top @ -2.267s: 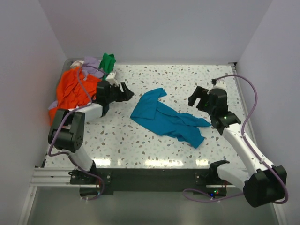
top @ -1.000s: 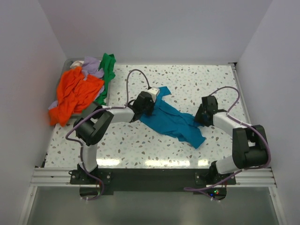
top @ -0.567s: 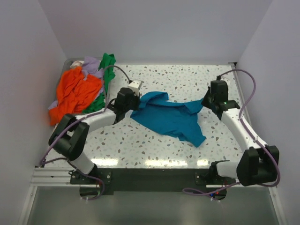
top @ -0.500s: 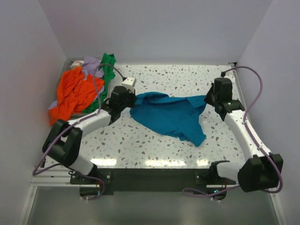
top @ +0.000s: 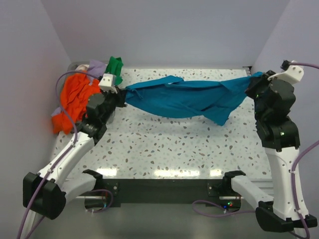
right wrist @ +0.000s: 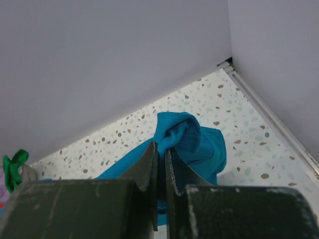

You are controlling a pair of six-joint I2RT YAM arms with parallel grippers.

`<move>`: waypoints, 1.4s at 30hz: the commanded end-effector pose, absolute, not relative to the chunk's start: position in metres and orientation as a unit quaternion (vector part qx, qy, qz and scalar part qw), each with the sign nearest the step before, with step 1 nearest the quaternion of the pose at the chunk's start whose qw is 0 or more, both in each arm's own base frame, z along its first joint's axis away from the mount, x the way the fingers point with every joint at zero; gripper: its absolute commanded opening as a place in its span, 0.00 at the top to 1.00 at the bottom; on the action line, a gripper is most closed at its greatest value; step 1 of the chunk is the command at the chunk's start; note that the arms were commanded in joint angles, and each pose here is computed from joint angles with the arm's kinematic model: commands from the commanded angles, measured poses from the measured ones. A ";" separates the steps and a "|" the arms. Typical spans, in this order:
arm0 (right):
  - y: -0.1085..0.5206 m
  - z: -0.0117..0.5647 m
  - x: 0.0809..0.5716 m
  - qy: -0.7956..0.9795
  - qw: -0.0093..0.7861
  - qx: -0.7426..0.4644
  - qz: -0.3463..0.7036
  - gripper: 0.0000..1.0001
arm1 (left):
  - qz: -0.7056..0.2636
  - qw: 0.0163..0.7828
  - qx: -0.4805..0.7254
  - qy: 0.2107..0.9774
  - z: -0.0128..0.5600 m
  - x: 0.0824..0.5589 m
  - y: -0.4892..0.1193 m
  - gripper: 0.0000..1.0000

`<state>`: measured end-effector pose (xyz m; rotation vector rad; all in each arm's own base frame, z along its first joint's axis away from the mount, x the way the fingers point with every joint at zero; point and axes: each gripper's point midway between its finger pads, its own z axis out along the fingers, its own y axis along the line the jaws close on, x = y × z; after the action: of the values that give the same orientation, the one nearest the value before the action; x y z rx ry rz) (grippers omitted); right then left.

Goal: Fold and stack the t-shirts
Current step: Flatten the tshirt out

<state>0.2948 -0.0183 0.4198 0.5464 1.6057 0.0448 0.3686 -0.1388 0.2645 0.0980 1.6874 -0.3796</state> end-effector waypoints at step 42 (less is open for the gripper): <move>0.068 0.191 0.421 0.860 0.471 0.152 0.128 0.23 | -0.164 0.517 0.055 0.839 0.102 0.553 -0.216 0.34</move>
<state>0.4127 0.0590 0.1667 0.4071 2.1884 0.2318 0.5336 -0.2140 0.0994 0.1135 2.0055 -0.4630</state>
